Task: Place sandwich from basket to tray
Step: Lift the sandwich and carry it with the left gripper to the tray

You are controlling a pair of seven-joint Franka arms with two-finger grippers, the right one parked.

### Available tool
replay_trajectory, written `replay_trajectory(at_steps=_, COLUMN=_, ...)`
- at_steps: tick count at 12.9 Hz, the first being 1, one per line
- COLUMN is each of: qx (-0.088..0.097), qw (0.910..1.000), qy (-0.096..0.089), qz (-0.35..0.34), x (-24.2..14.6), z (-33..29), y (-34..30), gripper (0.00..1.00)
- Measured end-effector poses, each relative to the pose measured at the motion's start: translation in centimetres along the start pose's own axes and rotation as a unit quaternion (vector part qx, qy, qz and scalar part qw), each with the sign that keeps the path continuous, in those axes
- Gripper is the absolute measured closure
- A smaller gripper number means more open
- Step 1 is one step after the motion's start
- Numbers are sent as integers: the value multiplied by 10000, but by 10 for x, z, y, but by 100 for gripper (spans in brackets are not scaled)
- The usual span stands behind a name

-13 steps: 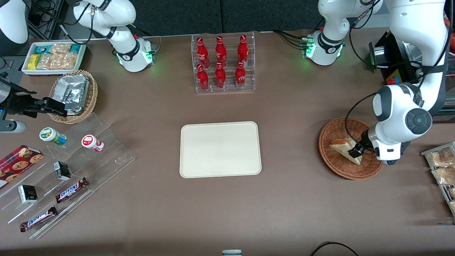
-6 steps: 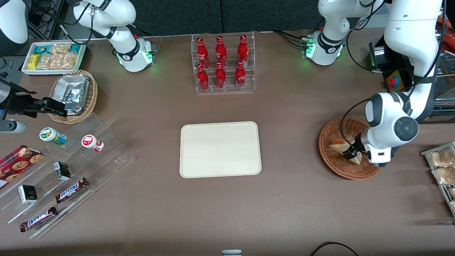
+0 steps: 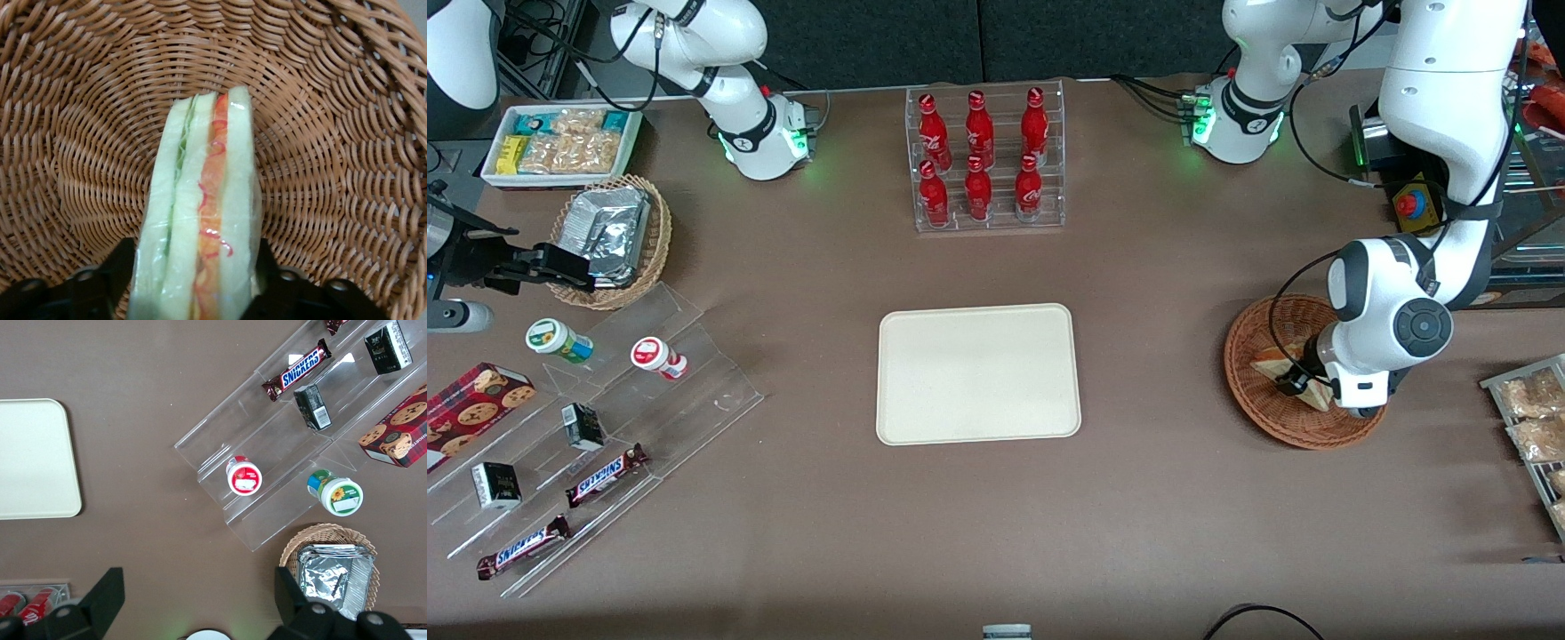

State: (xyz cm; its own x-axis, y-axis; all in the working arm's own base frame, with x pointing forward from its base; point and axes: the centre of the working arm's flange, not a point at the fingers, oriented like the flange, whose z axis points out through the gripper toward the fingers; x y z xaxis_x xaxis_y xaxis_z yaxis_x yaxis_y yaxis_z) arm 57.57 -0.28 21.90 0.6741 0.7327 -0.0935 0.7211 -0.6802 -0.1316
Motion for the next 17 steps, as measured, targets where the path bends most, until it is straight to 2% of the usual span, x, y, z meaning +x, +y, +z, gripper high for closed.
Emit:
replay_trajectory(at_steps=1, qx=-19, qw=10000, qy=17, qz=1, x=0, z=-1, y=0, gripper=41)
replay_trajectory(at_steps=4, qx=-115, qw=9999, qy=102, qz=1, x=2, z=-15, y=2, gripper=69)
replay_trajectory(at_steps=5, qx=-141, qw=9998, qy=125, qz=1, x=2, z=-27, y=3, gripper=71)
replay_trajectory(at_steps=7, qx=-65, qw=10000, qy=52, qz=22, x=2, z=-64, y=6, gripper=74)
replay_trajectory(at_steps=8, qx=-32, qw=10000, qy=9, qz=76, x=-2, z=-87, y=11, gripper=80)
replay_trajectory(at_steps=11, qx=7, qw=9997, qy=-95, qz=227, x=-38, z=-153, y=46, gripper=81)
replay_trajectory(at_steps=13, qx=-92, qw=9995, qy=-77, qz=295, x=-73, z=-181, y=76, gripper=81)
replay_trajectory(at_steps=17, qx=-405, qw=9964, qy=-22, qz=749, x=-155, z=-213, y=129, gripper=84)
